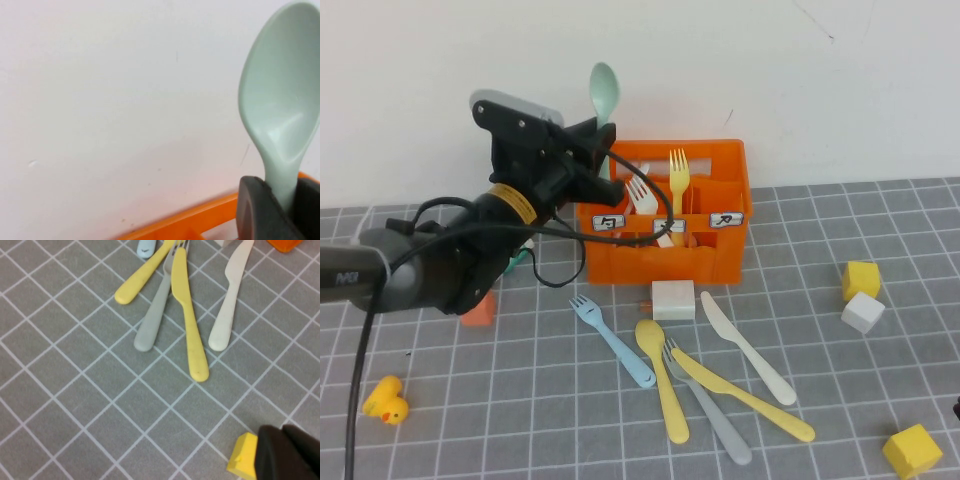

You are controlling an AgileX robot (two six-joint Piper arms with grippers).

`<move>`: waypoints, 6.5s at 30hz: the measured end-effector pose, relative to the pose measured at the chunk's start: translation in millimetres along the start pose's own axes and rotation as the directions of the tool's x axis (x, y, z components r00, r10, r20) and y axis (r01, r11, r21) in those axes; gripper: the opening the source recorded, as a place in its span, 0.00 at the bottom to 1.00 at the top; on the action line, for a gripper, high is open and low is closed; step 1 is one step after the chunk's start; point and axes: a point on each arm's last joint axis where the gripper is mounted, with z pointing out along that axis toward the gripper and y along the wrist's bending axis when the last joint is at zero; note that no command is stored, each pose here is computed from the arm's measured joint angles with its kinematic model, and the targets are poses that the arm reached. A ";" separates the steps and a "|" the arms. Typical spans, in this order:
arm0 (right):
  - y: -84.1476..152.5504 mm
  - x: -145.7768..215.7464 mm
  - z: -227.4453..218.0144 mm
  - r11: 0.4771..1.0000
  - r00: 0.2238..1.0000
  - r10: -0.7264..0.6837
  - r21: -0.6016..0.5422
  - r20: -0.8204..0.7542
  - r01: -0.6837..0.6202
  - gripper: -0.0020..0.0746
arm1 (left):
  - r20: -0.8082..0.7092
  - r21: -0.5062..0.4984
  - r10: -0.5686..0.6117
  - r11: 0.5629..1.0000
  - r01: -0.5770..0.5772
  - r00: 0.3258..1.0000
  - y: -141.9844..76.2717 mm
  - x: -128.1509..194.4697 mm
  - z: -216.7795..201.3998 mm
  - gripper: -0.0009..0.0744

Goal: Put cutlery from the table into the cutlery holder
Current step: Place the spoon on the box, then pick up the knife, then place the knife on the box

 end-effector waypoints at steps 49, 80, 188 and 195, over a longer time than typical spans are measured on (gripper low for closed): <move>-28.3 -92.1 75.2 0.991 0.966 -0.123 -0.080 -0.226 0.108 0.02 | -0.407 -0.495 -0.278 0.868 0.046 0.870 -56.6 -104.3 -265.4 0.01; -52.3 -102.9 275.0 0.994 0.918 -0.110 -0.054 -0.381 0.097 0.70 | -0.405 -0.486 -0.229 0.874 0.004 0.885 -71.4 -64.4 -331.3 0.01; -103.0 -214.4 195.2 0.864 0.846 0.094 0.379 0.524 -0.331 0.22 | -0.368 -0.463 -0.188 0.886 -0.005 0.911 -71.3 -64.4 -328.2 0.01; -77.6 -221.7 200.1 0.881 0.822 0.048 0.364 0.567 -0.303 0.22 | -0.364 -0.455 -0.168 0.890 -0.017 0.916 -70.8 -62.4 -327.6 0.01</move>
